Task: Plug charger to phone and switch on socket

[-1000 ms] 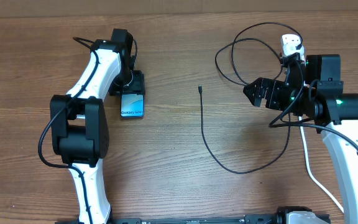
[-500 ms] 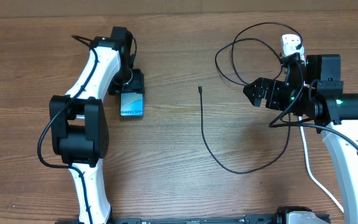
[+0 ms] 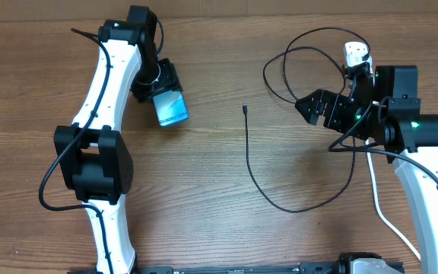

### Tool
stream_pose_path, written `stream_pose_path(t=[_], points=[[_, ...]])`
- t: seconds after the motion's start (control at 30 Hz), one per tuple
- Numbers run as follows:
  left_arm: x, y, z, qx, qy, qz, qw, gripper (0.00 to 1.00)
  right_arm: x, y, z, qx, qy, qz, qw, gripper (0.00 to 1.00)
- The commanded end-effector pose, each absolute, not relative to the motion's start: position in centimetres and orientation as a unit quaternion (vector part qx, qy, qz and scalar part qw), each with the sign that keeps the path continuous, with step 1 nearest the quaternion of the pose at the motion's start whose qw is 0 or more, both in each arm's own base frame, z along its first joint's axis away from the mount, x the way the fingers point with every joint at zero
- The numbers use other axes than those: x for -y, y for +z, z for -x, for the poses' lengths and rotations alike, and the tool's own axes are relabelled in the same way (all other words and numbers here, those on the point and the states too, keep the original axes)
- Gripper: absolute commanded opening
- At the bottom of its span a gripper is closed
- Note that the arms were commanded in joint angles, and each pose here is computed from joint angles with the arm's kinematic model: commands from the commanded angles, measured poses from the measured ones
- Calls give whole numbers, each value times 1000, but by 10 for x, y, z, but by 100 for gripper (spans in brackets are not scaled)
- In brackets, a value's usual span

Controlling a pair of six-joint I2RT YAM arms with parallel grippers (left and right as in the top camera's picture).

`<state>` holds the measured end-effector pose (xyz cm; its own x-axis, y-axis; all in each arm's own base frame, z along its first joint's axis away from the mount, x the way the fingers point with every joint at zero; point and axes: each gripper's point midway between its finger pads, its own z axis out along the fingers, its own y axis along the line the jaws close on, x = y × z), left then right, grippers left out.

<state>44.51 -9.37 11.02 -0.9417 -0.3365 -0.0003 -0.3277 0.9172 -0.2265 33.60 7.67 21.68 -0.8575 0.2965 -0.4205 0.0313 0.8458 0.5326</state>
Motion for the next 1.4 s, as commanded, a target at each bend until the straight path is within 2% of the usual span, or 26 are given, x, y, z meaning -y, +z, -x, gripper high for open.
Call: stream_pose_path(t=[0.0,0.23,0.4,0.83,1.07,1.37], points=[[126,128,-443,-954,-200,222,-11,5,-80,228,-342,-913,289,-145,248,100],[143,136,-429,-905,-235,345,-86,5,-81,227,-349,-897,311,-217,228,100],[143,135,-414,-871,-210,424,-133,4,-100,221,-357,-894,325,-216,219,99],[175,139,-398,-859,-210,434,-170,5,-206,193,-372,-900,372,-136,183,92],[185,139,-394,-855,-203,444,-176,4,-234,181,-370,-902,368,-146,171,91],[192,140,-396,-852,-213,443,-177,4,-252,167,-365,-907,363,-148,154,77]])
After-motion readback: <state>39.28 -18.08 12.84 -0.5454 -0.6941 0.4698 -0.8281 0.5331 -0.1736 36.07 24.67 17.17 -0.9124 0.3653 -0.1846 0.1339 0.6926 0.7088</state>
